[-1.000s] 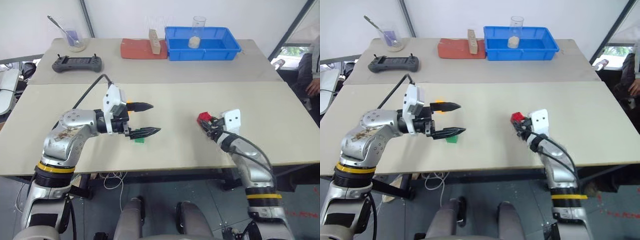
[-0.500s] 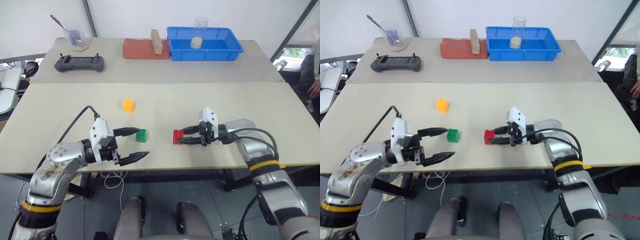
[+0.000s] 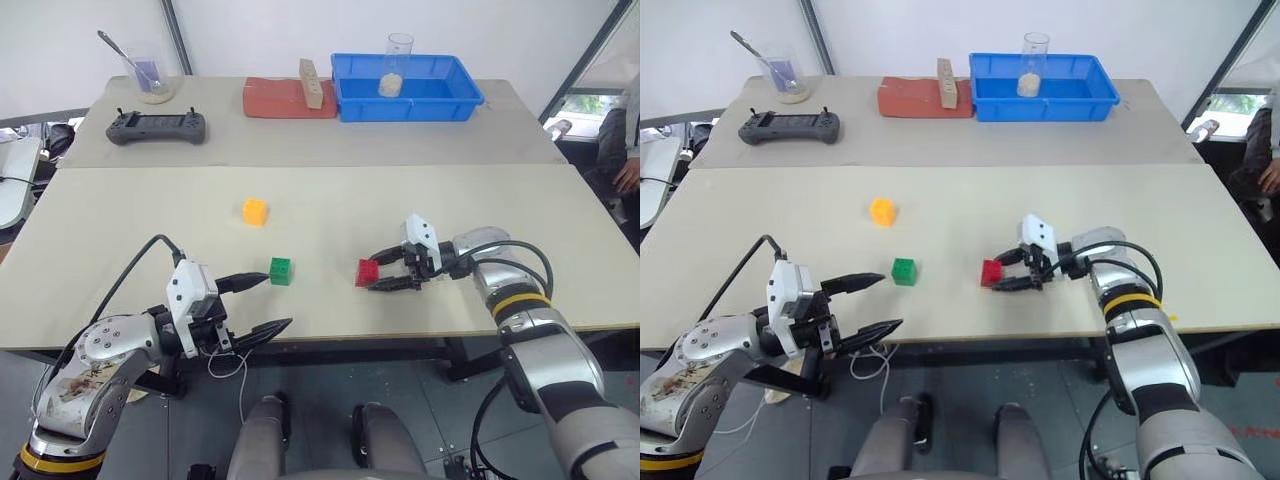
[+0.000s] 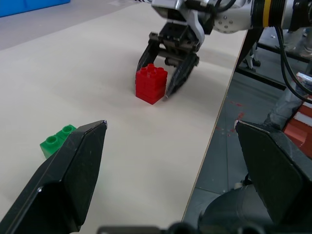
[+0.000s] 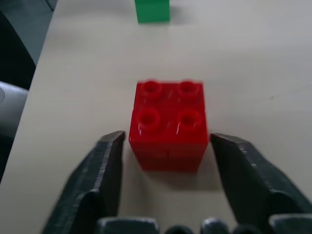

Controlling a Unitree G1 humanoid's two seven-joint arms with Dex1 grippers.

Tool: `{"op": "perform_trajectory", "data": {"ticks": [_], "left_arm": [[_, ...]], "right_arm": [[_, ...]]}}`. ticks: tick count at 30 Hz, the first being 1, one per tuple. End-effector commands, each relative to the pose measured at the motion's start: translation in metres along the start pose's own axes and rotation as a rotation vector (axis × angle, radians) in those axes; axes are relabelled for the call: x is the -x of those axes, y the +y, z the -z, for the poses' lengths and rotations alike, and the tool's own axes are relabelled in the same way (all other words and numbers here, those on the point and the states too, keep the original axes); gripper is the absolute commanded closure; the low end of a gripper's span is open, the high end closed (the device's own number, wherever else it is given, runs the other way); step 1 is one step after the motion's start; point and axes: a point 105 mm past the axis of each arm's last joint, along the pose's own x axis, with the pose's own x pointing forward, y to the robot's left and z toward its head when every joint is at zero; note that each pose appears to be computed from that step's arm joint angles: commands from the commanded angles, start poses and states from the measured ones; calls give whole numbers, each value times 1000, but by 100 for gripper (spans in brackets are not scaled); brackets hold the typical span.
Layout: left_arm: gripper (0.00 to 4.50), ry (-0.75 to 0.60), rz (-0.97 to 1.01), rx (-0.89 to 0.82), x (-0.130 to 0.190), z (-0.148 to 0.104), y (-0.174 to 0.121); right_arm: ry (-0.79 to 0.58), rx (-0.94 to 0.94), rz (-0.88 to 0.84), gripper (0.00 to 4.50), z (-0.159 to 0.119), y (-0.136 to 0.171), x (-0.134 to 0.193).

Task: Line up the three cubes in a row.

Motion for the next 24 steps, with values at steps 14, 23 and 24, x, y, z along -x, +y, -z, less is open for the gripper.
{"op": "perform_trajectory", "data": {"ticks": [14,23,24], "left_arm": [[0,-86,-466,65,-13,35,17],[0,-126,-615,74,-57,47,37],[0,-118,-641,59,-59,49,40]], "right_arm": [[-187,76,162,1,-83,21,39],[-236,-13,170,1,-125,86,35],[-239,-19,180,1,-126,88,35]]}}
